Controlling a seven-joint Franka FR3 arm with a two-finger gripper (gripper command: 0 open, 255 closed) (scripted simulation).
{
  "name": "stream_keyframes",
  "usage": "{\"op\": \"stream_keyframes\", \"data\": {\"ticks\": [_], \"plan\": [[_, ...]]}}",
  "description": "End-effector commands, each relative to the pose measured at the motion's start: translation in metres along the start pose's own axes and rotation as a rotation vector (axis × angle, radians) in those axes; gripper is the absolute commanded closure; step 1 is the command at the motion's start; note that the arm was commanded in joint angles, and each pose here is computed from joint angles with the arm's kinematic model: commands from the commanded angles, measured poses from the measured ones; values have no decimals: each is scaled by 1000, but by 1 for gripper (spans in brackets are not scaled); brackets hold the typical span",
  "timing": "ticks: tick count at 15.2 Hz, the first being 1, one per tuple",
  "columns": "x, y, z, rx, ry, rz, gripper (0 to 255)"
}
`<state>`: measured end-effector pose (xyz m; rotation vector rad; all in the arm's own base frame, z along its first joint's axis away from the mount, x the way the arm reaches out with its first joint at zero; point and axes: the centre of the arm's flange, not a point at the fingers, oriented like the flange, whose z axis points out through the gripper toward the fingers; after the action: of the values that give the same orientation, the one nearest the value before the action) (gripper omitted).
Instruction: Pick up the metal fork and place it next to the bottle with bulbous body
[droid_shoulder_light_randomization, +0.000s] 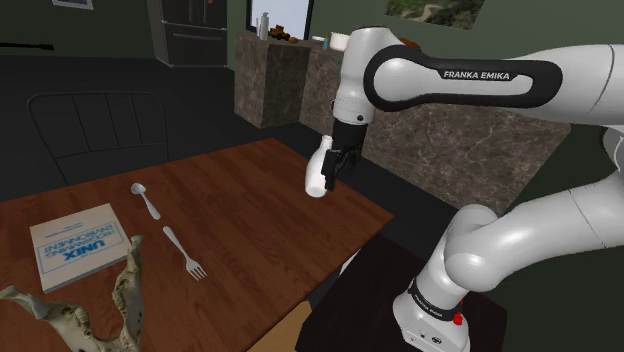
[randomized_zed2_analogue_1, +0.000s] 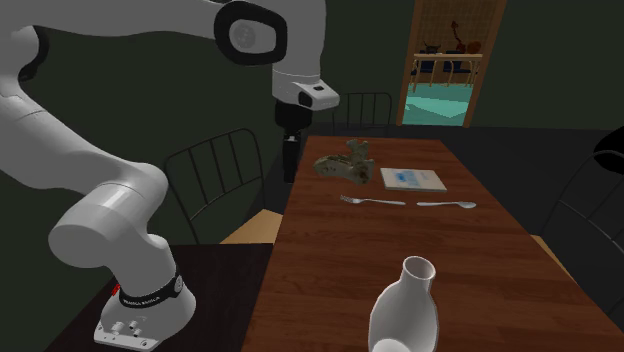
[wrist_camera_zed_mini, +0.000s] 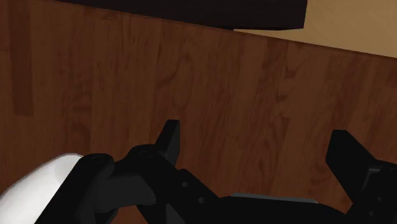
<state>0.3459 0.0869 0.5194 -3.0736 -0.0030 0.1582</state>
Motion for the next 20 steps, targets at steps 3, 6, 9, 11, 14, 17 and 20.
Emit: {"op": "stream_keyframes", "data": {"ticks": [3, 6, 9, 11, 14, 17, 20], "plan": [[29, -40, 30, -8, 6, 19, 0], [51, -67, 50, -14, 10, 32, 0], [74, -93, 71, -21, 13, 45, 0], [89, -110, 84, -26, 16, 54, 0], [112, -136, 105, -32, 19, 67, 0], [135, -161, 125, -39, 23, 80, 0], [159, -185, 146, -46, 27, 93, 0]]}}
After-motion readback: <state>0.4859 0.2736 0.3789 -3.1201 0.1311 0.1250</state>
